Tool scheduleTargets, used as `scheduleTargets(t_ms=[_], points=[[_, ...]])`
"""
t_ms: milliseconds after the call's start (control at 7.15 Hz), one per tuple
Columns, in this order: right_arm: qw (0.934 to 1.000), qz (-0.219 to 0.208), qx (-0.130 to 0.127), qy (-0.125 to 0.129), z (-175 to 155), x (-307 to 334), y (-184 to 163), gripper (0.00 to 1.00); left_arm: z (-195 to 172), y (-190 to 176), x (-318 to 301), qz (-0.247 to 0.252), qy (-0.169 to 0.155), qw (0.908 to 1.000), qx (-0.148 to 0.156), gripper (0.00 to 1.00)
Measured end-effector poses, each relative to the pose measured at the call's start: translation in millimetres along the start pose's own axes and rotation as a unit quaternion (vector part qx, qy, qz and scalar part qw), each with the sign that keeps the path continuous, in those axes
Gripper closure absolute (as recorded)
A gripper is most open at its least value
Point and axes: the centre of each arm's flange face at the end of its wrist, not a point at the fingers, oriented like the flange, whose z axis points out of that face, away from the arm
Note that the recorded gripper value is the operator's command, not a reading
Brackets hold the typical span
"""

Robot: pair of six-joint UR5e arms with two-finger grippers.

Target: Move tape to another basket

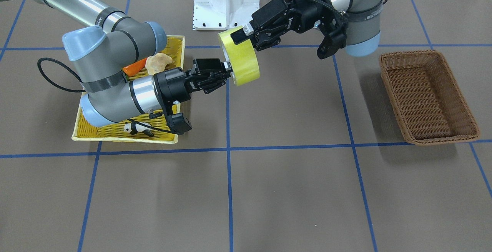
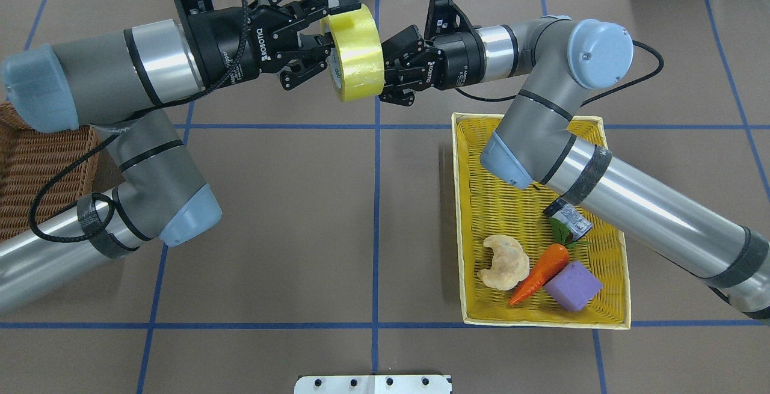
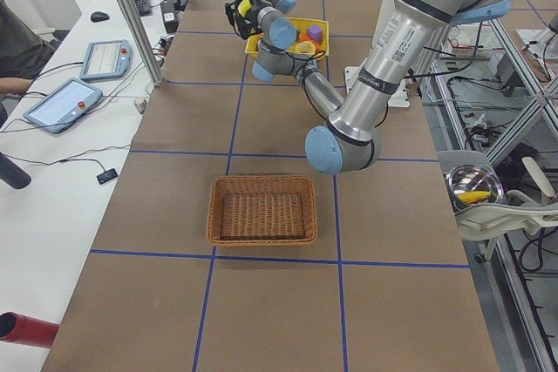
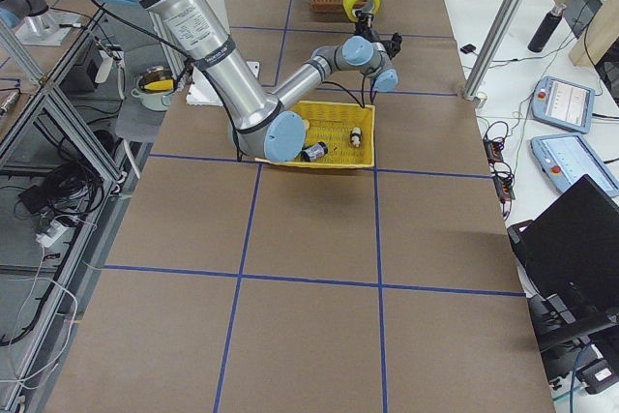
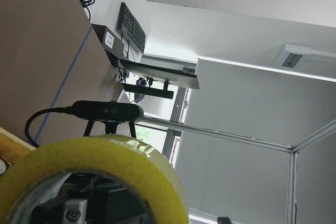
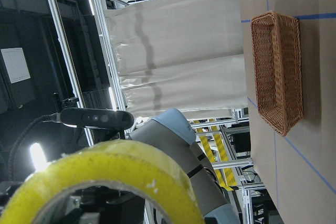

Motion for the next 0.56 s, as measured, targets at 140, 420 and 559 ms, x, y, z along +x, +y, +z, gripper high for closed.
scheduleTargets(t_ms=[140,420,559], points=[[1.0,-0.001,-0.001,0.0,1.0,-0.3,0.2,0.26,-0.6,0.5,-0.3,0.0,0.001,1.0,-0.001,0.94],[0.9999,0.009,0.008,0.007,6.5,-4.3,0.2,0.01,-4.2,1.1,-1.0,0.001,0.007,1.0,-0.006,1.0],[0.9998,0.012,0.011,0.009,10.9,-9.3,-0.4,0.01,-6.0,0.6,-2.9,0.001,0.008,0.9999,-0.007,1.0]])
